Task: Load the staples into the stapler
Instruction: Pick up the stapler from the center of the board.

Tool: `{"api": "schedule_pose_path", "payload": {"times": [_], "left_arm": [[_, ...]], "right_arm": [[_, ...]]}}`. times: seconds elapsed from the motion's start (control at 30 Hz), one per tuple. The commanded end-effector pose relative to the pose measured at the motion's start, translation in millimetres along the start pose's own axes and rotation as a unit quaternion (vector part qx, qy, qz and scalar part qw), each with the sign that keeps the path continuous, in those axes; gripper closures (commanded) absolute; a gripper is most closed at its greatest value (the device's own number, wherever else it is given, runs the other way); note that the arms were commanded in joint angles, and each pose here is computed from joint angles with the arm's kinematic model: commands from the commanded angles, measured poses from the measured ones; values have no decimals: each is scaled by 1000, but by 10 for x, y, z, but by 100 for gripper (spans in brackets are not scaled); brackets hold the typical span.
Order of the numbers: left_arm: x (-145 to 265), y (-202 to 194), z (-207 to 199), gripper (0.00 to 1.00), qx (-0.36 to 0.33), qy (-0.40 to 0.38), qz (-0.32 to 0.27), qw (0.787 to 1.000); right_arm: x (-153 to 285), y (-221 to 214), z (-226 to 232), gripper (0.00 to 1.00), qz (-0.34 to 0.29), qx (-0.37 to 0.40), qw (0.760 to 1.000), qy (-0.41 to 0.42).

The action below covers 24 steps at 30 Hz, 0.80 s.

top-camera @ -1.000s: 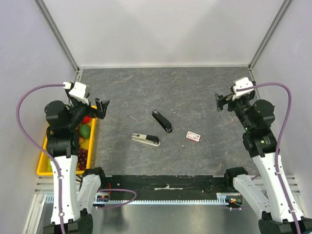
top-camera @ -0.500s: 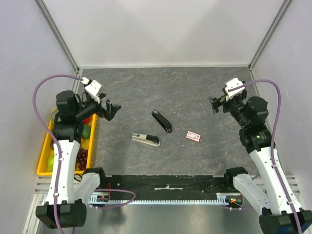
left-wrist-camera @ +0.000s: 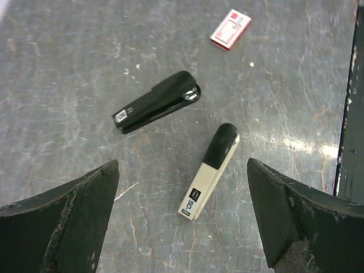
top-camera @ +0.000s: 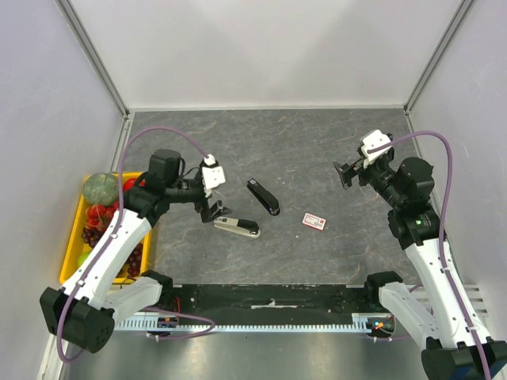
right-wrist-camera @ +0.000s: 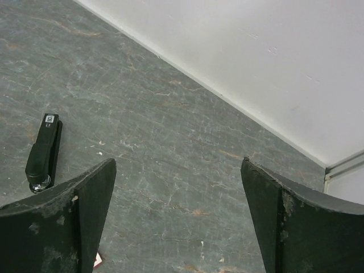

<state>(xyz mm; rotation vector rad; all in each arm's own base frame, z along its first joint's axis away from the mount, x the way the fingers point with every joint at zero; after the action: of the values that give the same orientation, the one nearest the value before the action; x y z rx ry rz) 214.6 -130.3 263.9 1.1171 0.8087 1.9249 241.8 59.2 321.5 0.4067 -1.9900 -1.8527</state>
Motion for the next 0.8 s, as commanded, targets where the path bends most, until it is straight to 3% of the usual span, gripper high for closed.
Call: {"api": "schedule_pose_path", "payload": {"times": [0.0, 0.37, 0.77], "left_arm": [[-201, -162, -154, 0, -52, -52, 24, 997], [-609, -399, -265, 1, -111, -142, 40, 983], [-959, -661, -372, 9, -90, -208, 85, 970]], "right_arm": [[-25, -20, 17, 2, -1, 9, 1000, 19], [-77, -129, 27, 2, 17, 17, 999, 34], [-95, -166, 12, 2, 24, 22, 999, 34]]}}
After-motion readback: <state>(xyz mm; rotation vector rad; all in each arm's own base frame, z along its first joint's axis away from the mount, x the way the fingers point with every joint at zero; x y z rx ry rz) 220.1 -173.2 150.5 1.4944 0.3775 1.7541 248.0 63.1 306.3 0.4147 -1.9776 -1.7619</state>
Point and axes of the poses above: each gripper's point midway between its finger pads, its own x axis back along the fingers, its own z axis along the line the jaws close on, y = z × x, the point moved 7 cm from there along x, back along the fingers, and after that the axes turned 15 degrees about -x, right-handed, at the moved point
